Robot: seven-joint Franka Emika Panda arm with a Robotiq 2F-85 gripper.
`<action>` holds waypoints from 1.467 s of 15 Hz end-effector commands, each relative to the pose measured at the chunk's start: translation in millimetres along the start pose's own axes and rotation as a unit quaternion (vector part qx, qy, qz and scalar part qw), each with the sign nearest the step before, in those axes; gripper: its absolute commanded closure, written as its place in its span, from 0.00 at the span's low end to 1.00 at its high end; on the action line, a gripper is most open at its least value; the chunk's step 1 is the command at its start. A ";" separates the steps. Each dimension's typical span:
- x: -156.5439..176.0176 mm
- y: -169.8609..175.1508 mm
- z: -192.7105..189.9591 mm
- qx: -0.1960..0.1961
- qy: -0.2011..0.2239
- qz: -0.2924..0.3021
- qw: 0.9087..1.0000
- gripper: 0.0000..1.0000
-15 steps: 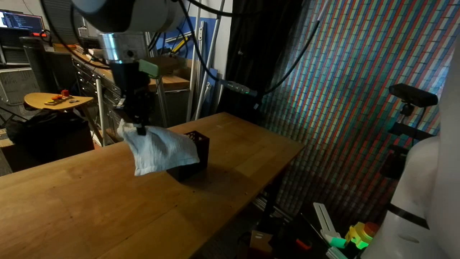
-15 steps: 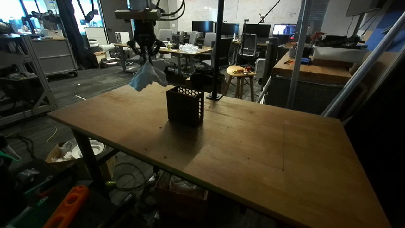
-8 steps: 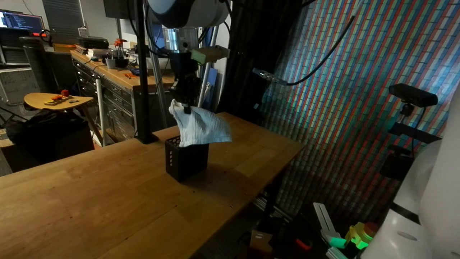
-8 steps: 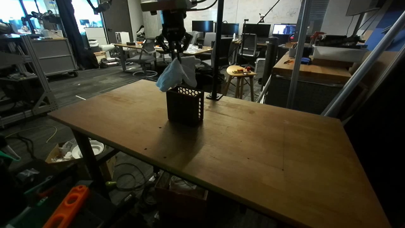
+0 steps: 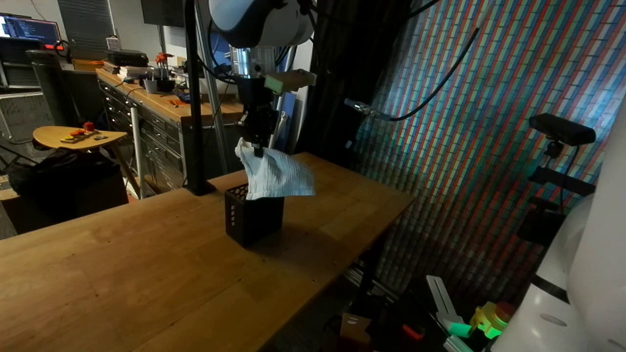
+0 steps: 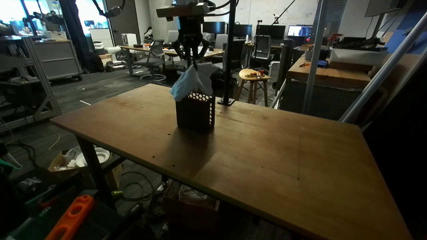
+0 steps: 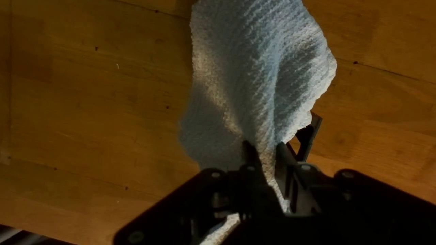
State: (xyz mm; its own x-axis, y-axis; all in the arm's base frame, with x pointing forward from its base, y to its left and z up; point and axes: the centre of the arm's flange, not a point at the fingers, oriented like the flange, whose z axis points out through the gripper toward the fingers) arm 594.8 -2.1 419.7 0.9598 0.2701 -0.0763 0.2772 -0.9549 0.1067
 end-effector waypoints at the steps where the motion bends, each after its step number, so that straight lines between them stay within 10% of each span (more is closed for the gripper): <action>1: 11.4 13.9 6.2 0.014 0.019 0.019 1.000 0.92; 22: 33.0 2.0 137.8 0.110 -0.061 0.022 0.992 0.91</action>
State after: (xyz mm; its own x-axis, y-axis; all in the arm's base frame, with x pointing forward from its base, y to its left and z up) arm 615.6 -20.9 306.0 0.9700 0.1873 -0.1548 0.1809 -0.9820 -0.0549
